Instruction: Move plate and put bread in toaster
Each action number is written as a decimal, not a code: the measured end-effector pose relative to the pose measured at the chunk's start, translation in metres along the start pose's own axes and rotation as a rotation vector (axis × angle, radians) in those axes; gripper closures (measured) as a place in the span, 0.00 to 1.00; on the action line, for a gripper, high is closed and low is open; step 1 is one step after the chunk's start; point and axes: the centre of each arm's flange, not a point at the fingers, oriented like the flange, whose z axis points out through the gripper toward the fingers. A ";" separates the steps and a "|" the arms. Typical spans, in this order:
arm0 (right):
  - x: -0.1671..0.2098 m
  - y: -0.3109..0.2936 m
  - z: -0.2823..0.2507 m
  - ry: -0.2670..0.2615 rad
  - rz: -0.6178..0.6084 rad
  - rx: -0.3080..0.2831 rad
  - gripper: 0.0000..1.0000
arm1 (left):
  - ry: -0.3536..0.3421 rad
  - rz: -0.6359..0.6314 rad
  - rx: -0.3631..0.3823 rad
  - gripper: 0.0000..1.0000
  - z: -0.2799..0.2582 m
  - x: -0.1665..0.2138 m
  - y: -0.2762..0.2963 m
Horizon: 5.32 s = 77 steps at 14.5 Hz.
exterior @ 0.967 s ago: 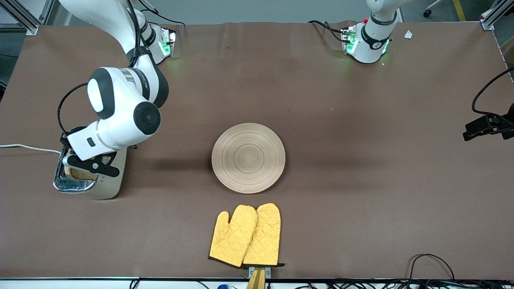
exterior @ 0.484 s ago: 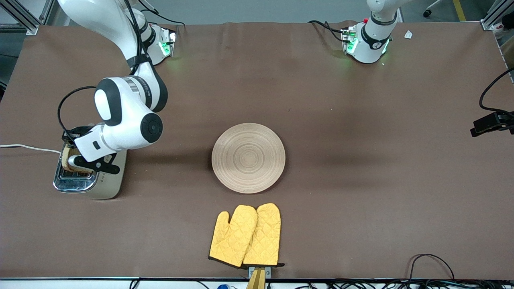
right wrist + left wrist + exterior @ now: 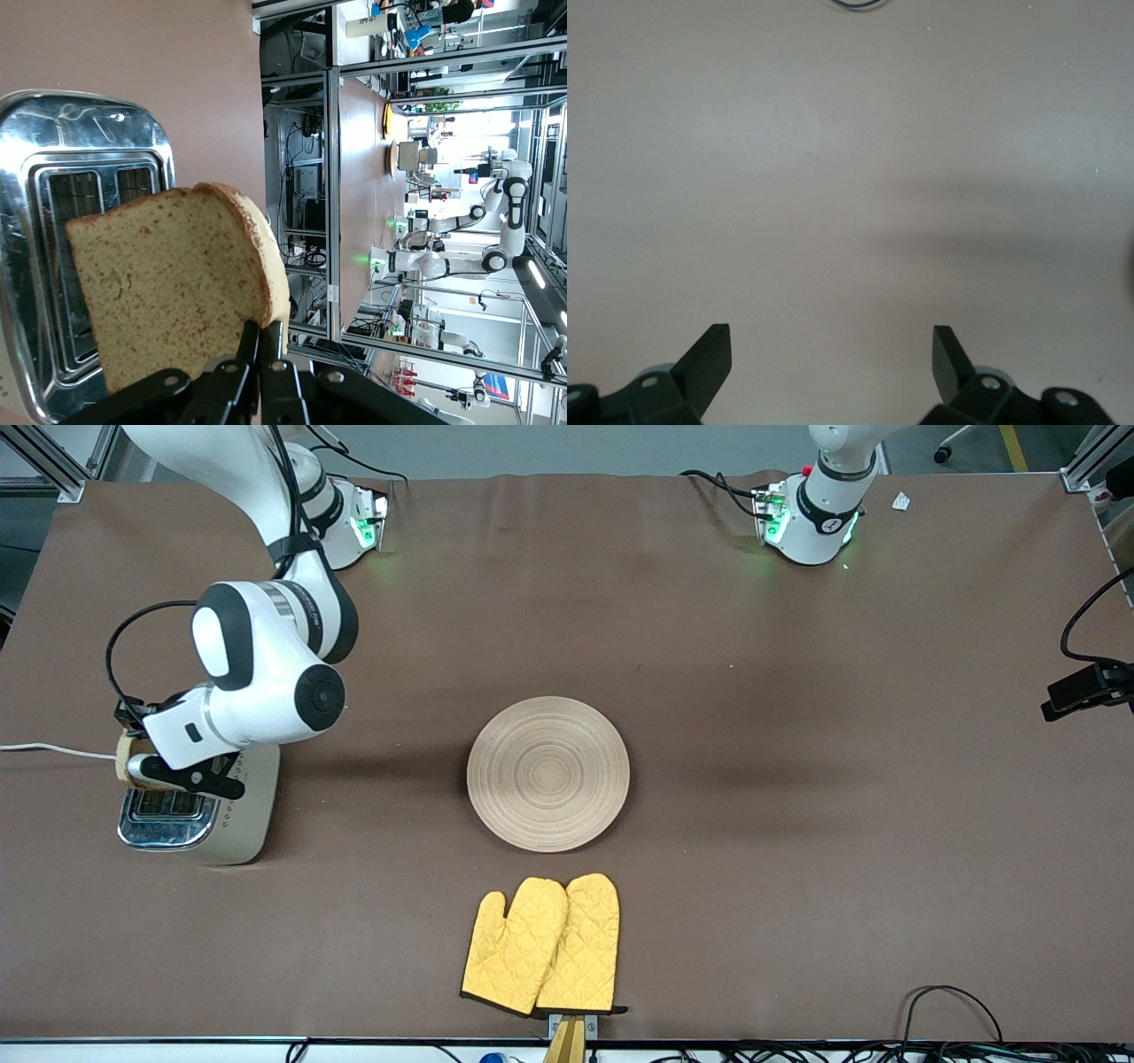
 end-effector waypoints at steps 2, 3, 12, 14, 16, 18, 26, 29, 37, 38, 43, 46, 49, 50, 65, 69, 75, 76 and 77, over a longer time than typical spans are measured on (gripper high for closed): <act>-0.001 0.003 0.006 -0.008 0.000 -0.004 0.97 | 0.015 -0.005 0.021 0.00 -0.012 -0.007 0.005; -0.001 0.002 0.011 -0.014 -0.004 -0.012 0.97 | 0.016 -0.012 0.020 0.00 -0.018 -0.012 0.008; 0.007 -0.006 0.039 0.035 -0.025 -0.001 0.97 | 0.000 -0.013 0.000 0.00 -0.036 -0.075 0.024; 0.007 -0.008 0.036 0.044 -0.027 0.000 0.97 | -0.004 -0.018 0.000 0.00 -0.035 -0.075 0.021; 0.007 -0.009 0.031 0.055 -0.028 0.003 0.97 | -0.007 -0.021 0.000 0.00 -0.033 -0.074 0.019; 0.007 -0.010 0.026 0.066 -0.029 0.007 0.97 | -0.009 -0.022 0.000 0.00 -0.032 -0.074 0.018; 0.012 -0.017 0.021 0.087 -0.034 0.014 0.97 | -0.027 -0.013 -0.001 0.00 -0.021 -0.067 0.022; 0.011 -0.018 0.016 0.096 -0.035 0.015 0.97 | -0.025 -0.005 -0.002 0.00 -0.022 -0.066 0.026; 0.005 -0.037 -0.009 0.137 -0.060 0.012 0.97 | -0.032 -0.003 -0.002 0.00 -0.017 -0.061 0.028; 0.005 -0.037 -0.008 0.136 -0.060 0.012 0.97 | -0.029 -0.003 -0.003 0.00 -0.018 -0.061 0.027; 0.011 -0.034 0.000 0.139 -0.052 0.024 0.97 | -0.023 -0.003 -0.003 0.00 -0.021 -0.060 0.028; 0.015 -0.037 0.020 0.123 -0.058 0.031 0.97 | -0.023 -0.002 -0.003 0.00 -0.021 -0.060 0.028; 0.012 -0.045 0.029 0.104 -0.070 0.046 0.97 | -0.023 -0.002 -0.003 0.00 -0.021 -0.060 0.028; 0.011 -0.048 0.030 0.091 -0.072 0.064 0.97 | -0.023 -0.002 -0.003 0.00 -0.021 -0.060 0.028; 0.053 0.149 0.047 -0.072 0.101 0.891 0.00 | -0.033 0.000 -0.004 0.00 -0.012 -0.053 0.029; 0.029 0.205 0.050 -0.054 0.072 1.087 0.00 | -0.020 0.001 -0.006 0.00 -0.005 -0.045 0.030; -0.017 0.254 0.035 -0.011 -0.029 1.128 0.00 | -0.010 0.008 -0.007 0.00 -0.007 -0.043 0.034; -0.019 0.255 0.035 -0.009 -0.035 1.129 0.00 | -0.006 0.012 -0.007 0.00 -0.009 -0.043 0.036; -0.019 0.254 0.034 -0.007 -0.041 1.128 0.00 | -0.004 0.016 -0.007 0.00 -0.010 -0.043 0.038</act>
